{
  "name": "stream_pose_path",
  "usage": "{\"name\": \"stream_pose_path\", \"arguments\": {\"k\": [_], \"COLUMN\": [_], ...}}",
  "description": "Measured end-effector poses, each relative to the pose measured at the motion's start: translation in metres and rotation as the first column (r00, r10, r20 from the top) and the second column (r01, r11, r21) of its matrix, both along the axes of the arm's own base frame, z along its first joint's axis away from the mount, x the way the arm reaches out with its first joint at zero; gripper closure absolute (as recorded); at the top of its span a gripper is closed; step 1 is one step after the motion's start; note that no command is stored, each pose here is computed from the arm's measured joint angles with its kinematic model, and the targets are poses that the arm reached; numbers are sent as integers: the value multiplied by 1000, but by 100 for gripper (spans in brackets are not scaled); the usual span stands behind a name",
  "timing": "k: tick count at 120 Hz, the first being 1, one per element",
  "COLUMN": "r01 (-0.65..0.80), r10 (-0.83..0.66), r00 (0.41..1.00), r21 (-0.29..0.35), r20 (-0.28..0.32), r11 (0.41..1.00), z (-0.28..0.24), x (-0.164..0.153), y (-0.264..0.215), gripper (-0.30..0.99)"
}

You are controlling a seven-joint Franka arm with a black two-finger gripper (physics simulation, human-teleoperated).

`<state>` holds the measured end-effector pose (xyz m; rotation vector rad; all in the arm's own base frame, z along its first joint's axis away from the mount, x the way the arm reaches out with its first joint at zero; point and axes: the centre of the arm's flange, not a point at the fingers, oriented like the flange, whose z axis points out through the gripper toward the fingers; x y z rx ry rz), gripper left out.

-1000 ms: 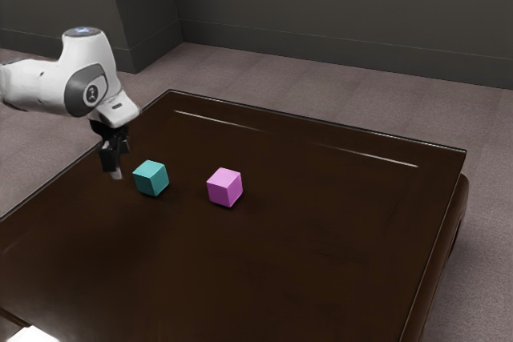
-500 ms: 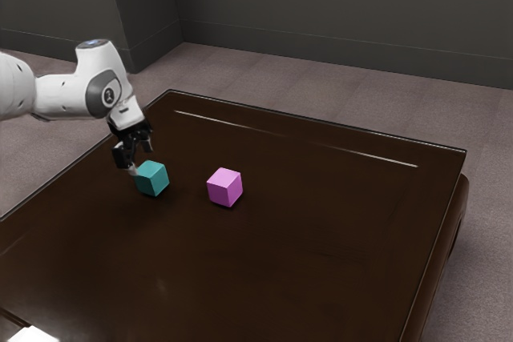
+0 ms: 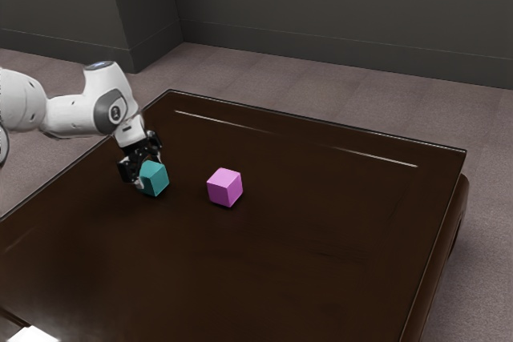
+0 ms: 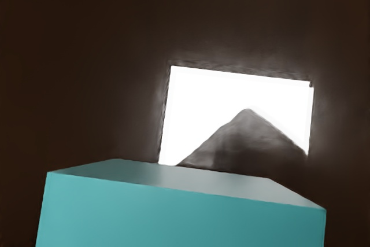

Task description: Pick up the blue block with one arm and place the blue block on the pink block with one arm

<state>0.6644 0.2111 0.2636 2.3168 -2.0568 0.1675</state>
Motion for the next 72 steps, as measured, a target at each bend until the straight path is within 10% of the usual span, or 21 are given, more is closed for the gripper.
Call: {"name": "stream_pose_path", "arguments": {"k": [41, 72], "r01": [31, 62], "r10": [-32, -63], "r00": [999, 994], "r21": [15, 15], "r20": [24, 94], "r11": [999, 998], "z": [6, 124], "x": [0, -17], "y": [6, -34], "gripper": [33, 35]}}
